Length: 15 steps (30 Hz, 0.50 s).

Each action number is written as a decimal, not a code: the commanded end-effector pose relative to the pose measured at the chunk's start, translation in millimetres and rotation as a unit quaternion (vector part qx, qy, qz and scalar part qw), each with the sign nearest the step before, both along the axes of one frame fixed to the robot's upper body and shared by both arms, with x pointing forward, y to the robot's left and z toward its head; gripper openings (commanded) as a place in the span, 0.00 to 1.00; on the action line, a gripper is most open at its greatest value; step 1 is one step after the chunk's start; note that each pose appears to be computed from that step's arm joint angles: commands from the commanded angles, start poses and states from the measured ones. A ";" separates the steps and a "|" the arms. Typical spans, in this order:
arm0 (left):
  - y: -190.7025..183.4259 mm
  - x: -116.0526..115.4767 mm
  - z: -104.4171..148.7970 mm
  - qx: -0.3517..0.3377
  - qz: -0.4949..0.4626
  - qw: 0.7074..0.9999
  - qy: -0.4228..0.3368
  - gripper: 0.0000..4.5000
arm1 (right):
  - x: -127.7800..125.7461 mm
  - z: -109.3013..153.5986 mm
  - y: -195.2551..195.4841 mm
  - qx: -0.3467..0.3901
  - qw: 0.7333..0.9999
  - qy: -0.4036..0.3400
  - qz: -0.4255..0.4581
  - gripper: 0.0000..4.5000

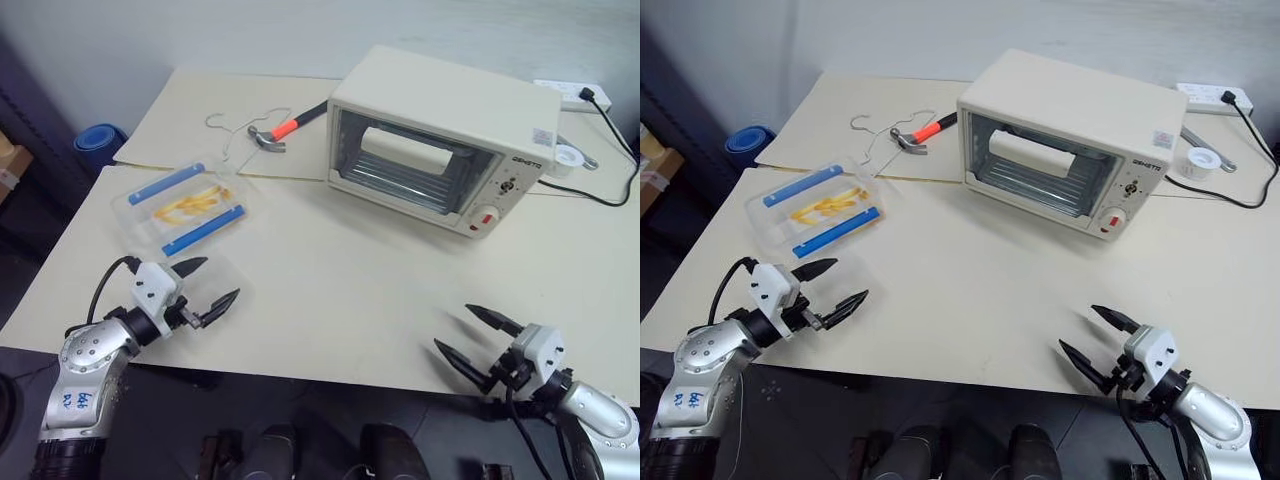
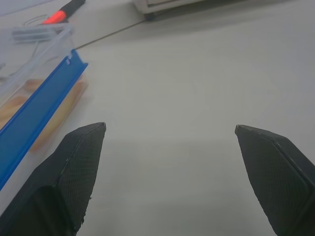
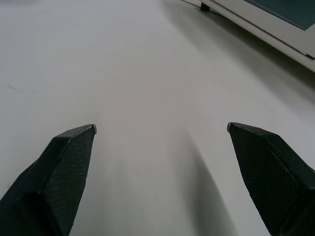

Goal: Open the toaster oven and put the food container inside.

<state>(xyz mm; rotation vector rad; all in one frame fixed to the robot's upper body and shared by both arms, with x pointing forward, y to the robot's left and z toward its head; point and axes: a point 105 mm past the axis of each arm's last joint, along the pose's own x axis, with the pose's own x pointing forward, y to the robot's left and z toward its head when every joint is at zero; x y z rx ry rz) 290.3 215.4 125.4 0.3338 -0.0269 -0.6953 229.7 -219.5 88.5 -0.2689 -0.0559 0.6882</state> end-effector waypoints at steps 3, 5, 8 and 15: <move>-2.7 -8.5 24.2 -0.069 -0.040 0.997 0.014 1.00 | 18.9 39.6 25.2 0.049 0.998 -0.050 0.008 0.99; -6.1 -16.5 41.5 -0.115 -0.086 0.989 0.039 1.00 | 39.0 64.9 35.2 0.070 0.996 -0.064 0.002 0.99; -10.4 -19.6 67.2 -0.130 -0.123 0.983 0.034 1.00 | 70.6 100.0 46.1 0.100 0.993 -0.060 -0.023 0.99; -30.4 -18.5 94.9 -0.148 -0.160 0.976 0.019 1.00 | 116.6 141.8 59.8 0.111 0.989 -0.083 -0.052 0.99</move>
